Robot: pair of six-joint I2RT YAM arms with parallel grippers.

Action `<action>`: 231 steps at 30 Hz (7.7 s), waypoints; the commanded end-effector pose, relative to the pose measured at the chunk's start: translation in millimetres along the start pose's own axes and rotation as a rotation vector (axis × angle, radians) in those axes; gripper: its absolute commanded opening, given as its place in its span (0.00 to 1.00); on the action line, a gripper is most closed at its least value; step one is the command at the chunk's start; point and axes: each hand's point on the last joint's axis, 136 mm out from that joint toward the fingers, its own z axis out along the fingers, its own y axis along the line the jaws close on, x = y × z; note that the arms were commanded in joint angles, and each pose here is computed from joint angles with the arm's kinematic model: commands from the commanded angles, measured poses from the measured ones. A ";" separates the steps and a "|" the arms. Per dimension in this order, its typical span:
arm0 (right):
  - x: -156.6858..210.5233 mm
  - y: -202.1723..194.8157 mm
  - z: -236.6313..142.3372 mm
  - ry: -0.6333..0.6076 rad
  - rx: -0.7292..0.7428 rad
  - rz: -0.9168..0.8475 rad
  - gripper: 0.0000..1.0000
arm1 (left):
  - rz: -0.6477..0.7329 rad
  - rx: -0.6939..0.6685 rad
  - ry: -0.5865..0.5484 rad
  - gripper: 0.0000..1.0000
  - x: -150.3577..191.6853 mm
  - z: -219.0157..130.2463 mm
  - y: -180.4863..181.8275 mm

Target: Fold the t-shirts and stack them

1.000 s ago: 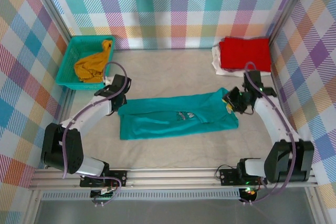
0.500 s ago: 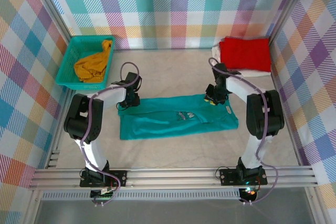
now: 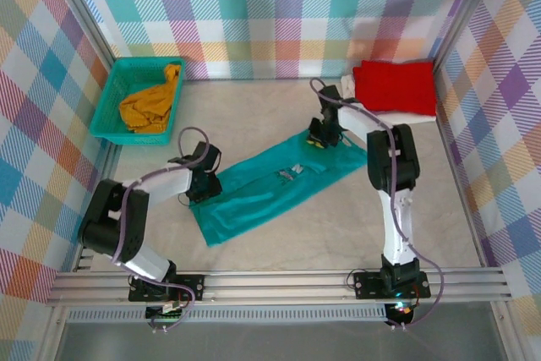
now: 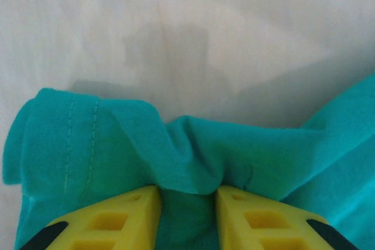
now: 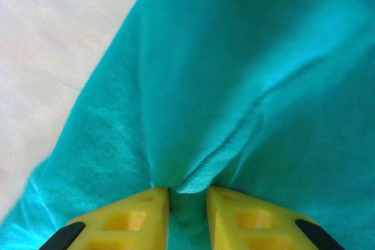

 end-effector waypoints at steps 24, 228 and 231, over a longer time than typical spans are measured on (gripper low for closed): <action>0.8 -2.7 -50.4 -0.099 0.075 0.037 0.08 | 0.340 0.361 -0.145 0.13 -58.3 -52.4 -185.9; 115.7 9.1 -102.4 0.069 -0.094 -0.111 0.00 | 0.231 0.286 -0.081 0.00 -54.4 -74.0 -141.5; 91.8 15.6 -92.8 0.050 -0.098 -0.119 0.00 | 0.249 0.263 -0.089 0.00 -79.5 -63.5 -148.0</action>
